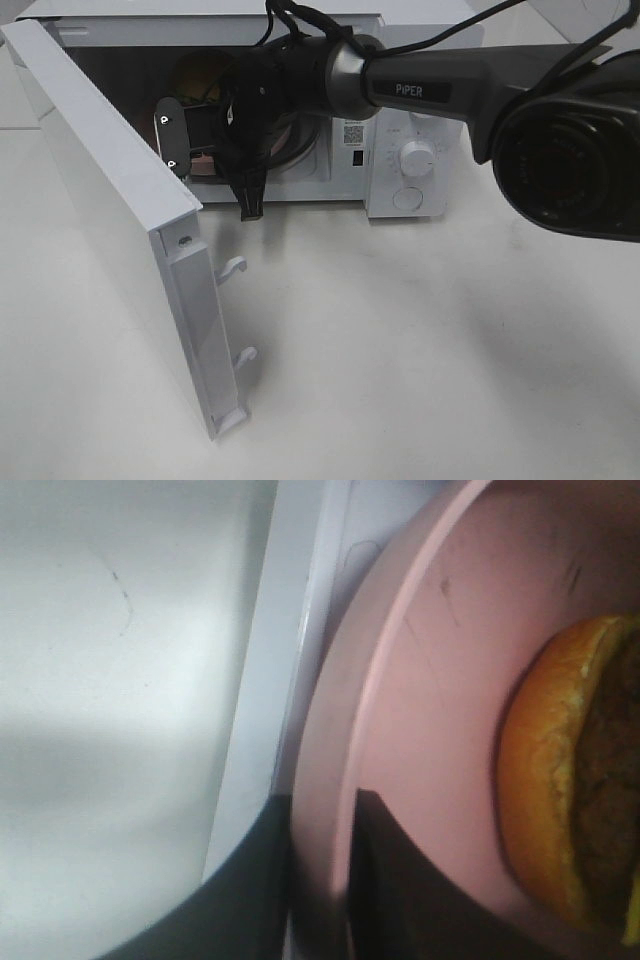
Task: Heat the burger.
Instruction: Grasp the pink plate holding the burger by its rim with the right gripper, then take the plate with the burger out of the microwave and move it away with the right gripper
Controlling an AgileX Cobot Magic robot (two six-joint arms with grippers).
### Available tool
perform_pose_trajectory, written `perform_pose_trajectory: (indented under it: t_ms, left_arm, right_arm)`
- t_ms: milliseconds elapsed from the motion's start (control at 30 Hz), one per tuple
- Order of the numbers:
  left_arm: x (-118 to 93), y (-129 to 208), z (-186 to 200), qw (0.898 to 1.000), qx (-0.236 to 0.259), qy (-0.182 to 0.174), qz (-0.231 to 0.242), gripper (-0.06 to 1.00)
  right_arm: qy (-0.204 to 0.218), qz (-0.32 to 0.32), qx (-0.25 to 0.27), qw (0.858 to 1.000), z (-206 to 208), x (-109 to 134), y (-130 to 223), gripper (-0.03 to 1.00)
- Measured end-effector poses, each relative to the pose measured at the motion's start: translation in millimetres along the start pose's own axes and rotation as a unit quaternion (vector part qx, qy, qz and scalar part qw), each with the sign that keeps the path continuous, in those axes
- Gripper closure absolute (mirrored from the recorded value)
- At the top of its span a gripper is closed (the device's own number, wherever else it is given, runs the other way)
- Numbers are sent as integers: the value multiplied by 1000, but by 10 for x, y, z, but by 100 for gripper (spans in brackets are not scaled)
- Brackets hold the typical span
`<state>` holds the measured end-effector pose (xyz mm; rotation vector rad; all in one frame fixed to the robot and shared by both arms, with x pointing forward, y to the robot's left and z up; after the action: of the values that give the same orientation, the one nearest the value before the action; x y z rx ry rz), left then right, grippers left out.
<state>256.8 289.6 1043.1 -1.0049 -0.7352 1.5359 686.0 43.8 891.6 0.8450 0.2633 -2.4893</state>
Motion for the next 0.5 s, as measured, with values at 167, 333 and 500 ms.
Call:
perform_pose_trajectory:
  t_ms: [167,333,500]
  left_arm:
    - [0,0,0,1000,0,0,0,-3]
    - [0,0,0,1000,0,0,0,-3]
    - [0,0,0,1000,0,0,0,-3]
  right_arm:
    - [-3,37,2,999,116,27,34,83]
    - [-14,65,4,998,203,82,68,83]
    - [-20,115,0,993,301,190,79,83]
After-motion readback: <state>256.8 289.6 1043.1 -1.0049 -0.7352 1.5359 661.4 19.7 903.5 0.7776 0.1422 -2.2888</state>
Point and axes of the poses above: a point on each arm's last joint axis where the gripper is mounted, z pointing back along that axis away from the gripper, x along the wrist's bending axis when the last joint is at zero, y = z × x, the point moved 3 cm from there along -z, pointing out along that axis toward the gripper, and after that the axes turned 14 degrees about z, right-handed, at the moved point
